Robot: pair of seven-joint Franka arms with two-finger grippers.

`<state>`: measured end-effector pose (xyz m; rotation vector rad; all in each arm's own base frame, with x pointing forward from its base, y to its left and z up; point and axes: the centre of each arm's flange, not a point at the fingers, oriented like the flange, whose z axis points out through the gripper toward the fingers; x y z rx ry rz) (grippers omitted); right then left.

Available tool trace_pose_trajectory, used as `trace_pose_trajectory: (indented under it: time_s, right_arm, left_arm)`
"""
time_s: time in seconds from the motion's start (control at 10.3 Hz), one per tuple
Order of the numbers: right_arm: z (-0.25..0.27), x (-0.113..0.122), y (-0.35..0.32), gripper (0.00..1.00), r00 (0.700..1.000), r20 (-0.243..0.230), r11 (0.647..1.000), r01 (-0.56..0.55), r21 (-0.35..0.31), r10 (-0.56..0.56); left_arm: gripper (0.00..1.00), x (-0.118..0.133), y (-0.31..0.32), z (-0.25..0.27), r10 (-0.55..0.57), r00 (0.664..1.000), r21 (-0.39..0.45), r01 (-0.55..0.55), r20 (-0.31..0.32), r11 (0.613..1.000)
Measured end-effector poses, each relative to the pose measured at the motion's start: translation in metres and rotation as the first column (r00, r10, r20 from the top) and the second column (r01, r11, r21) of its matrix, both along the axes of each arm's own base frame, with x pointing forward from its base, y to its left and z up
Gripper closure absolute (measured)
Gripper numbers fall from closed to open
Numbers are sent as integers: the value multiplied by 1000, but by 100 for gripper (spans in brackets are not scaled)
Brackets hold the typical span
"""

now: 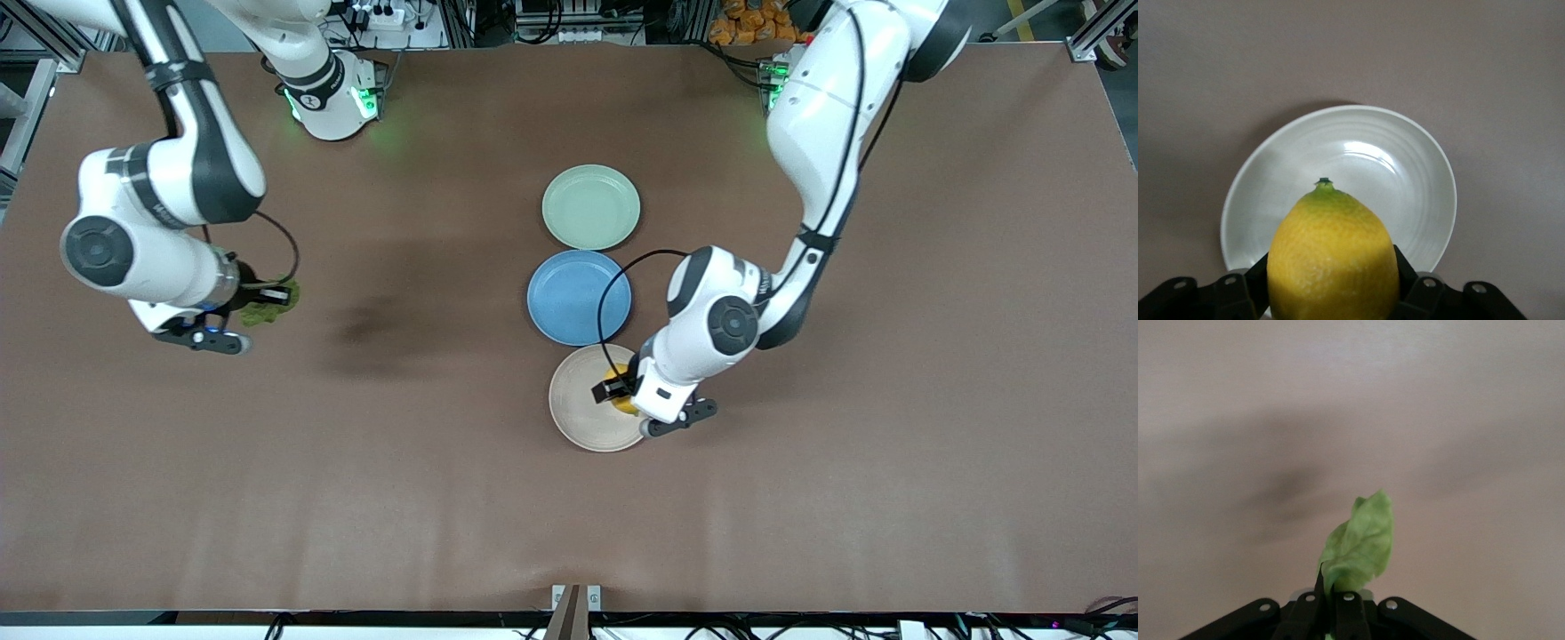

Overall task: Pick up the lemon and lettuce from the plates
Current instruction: 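Carry the lettuce away with the right gripper while the left gripper lifts the lemon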

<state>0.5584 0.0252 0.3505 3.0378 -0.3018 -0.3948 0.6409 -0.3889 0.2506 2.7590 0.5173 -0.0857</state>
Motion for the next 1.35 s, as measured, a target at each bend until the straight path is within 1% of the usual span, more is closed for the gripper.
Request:
trace_pose_trajectory:
  time_s: [0.1, 0.19, 0.48, 0.68, 0.87, 1.06, 1.16, 1.26, 1.35]
  right_arm:
    - [-8, -1, -12, 96, 1000, -16, 1000, 7, 4, -7]
    - [-19, -1, -22, 96, 999, -34, 1000, 21, 7, -20]
    - [-65, -3, -47, 96, 993, -102, 998, 62, 18, -60]
    - [-101, -4, -53, 96, 988, -134, 996, 77, 33, -72]
    - [-126, -3, -58, 96, 987, -140, 995, 89, 43, -83]
    - [-131, -2, -61, 96, 987, -134, 994, 95, 44, -89]
    - [-129, 0, -61, 87, 988, -129, 994, 96, 44, -89]
    - [-125, 3, -62, 71, 989, -121, 994, 96, 44, -90]
    - [-118, 7, -63, 55, 989, -121, 994, 97, 42, -91]
  left_arm:
    - [35, 3, 8, 9, 3, 1000, 3, -3, -13, 1000]
    - [35, 5, 12, 15, 7, 1000, 3, -7, -13, 1000]
    - [35, 9, 17, 34, 13, 1000, -4, -13, 7, 1000]
    - [35, 20, 36, 60, 33, 999, -7, -32, 12, 999]
    - [35, 31, 64, 88, 39, 999, -3, -39, 10, 999]
    - [35, 37, 89, 103, -19, 1000, 11, 19, 20, 1000]
    - [35, 38, 97, 105, -46, 999, 16, 46, 18, 999]
    - [35, 39, 103, 106, -64, 998, 31, 64, 15, 997]
    - [35, 39, 109, 106, -88, 996, 65, 87, 16, 994]
